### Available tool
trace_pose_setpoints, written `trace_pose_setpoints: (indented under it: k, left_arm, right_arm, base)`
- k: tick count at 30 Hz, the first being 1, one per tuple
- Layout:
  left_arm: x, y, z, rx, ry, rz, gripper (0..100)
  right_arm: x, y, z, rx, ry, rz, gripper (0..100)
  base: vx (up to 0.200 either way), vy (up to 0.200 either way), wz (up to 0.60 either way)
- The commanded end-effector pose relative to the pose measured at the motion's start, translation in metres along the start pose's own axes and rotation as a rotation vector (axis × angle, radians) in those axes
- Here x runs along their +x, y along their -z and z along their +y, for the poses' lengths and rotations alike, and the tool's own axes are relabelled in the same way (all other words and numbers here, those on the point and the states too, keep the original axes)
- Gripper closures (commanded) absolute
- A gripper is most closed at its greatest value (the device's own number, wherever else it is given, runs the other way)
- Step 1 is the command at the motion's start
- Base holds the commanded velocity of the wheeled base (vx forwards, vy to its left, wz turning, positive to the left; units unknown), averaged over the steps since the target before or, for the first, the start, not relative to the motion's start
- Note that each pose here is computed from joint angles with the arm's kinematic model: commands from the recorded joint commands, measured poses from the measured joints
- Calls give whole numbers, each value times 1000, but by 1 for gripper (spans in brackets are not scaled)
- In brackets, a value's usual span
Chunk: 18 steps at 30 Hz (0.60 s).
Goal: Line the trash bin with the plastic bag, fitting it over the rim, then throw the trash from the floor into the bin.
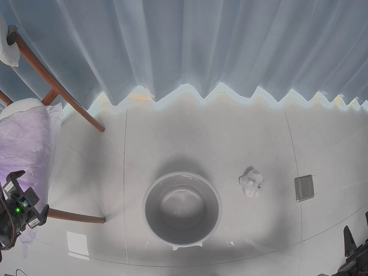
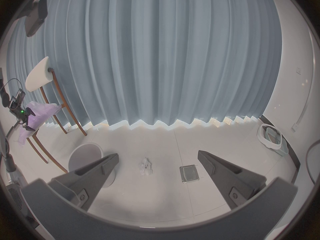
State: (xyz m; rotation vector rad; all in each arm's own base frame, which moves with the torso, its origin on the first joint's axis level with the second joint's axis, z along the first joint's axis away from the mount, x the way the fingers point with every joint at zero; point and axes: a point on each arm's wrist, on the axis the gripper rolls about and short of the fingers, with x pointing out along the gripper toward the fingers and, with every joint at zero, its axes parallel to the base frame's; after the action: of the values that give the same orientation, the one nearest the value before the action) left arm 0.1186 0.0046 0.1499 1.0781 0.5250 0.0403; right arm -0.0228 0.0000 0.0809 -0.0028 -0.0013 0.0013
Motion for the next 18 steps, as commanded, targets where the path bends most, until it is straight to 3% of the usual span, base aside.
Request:
trace_pose_setpoints:
  k: [1,18]
  left_arm:
    - [7,-1,-2,15,15,25,0]
    - [23,-11,-3,44,42,27,0]
  right_arm:
    - [0,5,0,0,0,-2,0]
    - [0,5,0,0,0,-2,0]
  base:
    - [0,0,0]
    - [0,0,0]
